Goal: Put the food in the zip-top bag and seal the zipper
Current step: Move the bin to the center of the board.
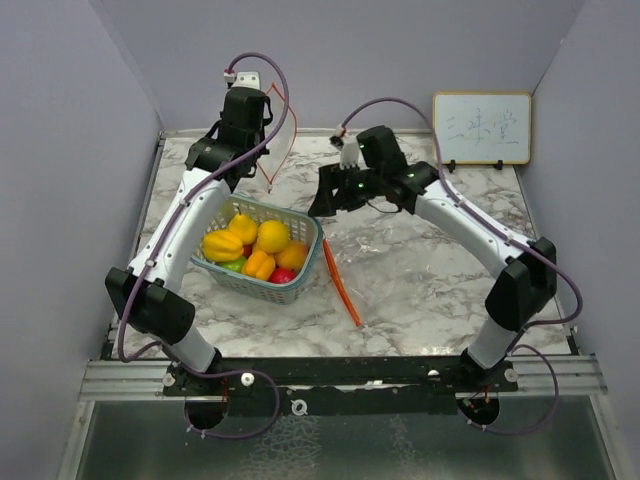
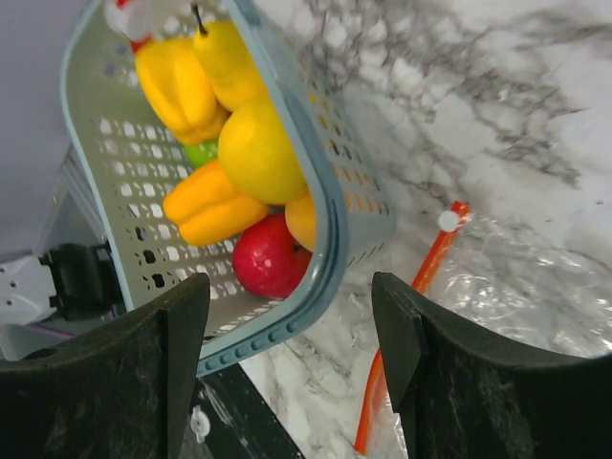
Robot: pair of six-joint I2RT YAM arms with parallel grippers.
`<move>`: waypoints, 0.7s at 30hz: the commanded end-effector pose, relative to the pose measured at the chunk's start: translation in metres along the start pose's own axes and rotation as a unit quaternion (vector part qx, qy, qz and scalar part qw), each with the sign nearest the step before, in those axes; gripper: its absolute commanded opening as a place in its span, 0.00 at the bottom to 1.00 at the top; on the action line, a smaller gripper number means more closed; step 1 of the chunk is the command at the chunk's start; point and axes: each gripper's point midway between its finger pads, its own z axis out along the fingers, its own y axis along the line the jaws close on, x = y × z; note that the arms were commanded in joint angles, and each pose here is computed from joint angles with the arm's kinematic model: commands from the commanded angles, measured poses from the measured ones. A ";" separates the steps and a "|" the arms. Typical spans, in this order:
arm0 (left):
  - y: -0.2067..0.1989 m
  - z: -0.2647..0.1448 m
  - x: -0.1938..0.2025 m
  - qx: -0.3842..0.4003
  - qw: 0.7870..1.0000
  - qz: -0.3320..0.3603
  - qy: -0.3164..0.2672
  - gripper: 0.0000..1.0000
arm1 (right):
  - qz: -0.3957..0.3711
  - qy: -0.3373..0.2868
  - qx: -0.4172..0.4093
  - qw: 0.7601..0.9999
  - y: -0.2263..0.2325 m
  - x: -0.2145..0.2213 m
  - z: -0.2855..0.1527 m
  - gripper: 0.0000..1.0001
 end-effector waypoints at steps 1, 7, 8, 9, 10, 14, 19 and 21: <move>0.033 -0.028 -0.020 -0.041 0.998 -0.013 -0.040 0.00 | -0.030 0.063 -0.020 0.997 0.026 0.029 0.026 0.69; 0.058 -0.055 -0.034 -0.072 0.995 -0.015 -0.071 0.00 | -0.019 0.103 0.006 0.994 0.008 0.051 0.050 0.68; 0.061 -0.061 -0.037 -0.072 0.994 -0.017 -0.077 0.00 | -0.026 0.107 0.020 0.994 0.003 0.053 0.054 0.67; 0.063 -0.066 -0.039 -0.072 0.994 -0.018 -0.083 0.00 | -0.034 0.111 0.034 0.993 -0.003 0.054 0.057 0.67; 0.065 -0.069 -0.040 -0.072 0.993 -0.020 -0.087 0.00 | -0.041 0.115 0.051 0.991 -0.009 0.055 0.060 0.67; 0.069 -0.082 -0.043 -0.068 0.993 -0.026 -0.098 0.00 | -0.078 0.122 0.122 0.982 -0.034 0.051 0.067 0.66; 0.075 -0.097 -0.044 -0.065 0.991 -0.040 -0.112 0.00 | -0.134 0.120 0.118 0.977 -0.042 0.044 0.081 0.66; 0.078 -0.104 -0.048 -0.065 0.989 -0.051 -0.126 0.00 | -0.144 0.118 0.100 0.977 -0.038 0.044 0.088 0.62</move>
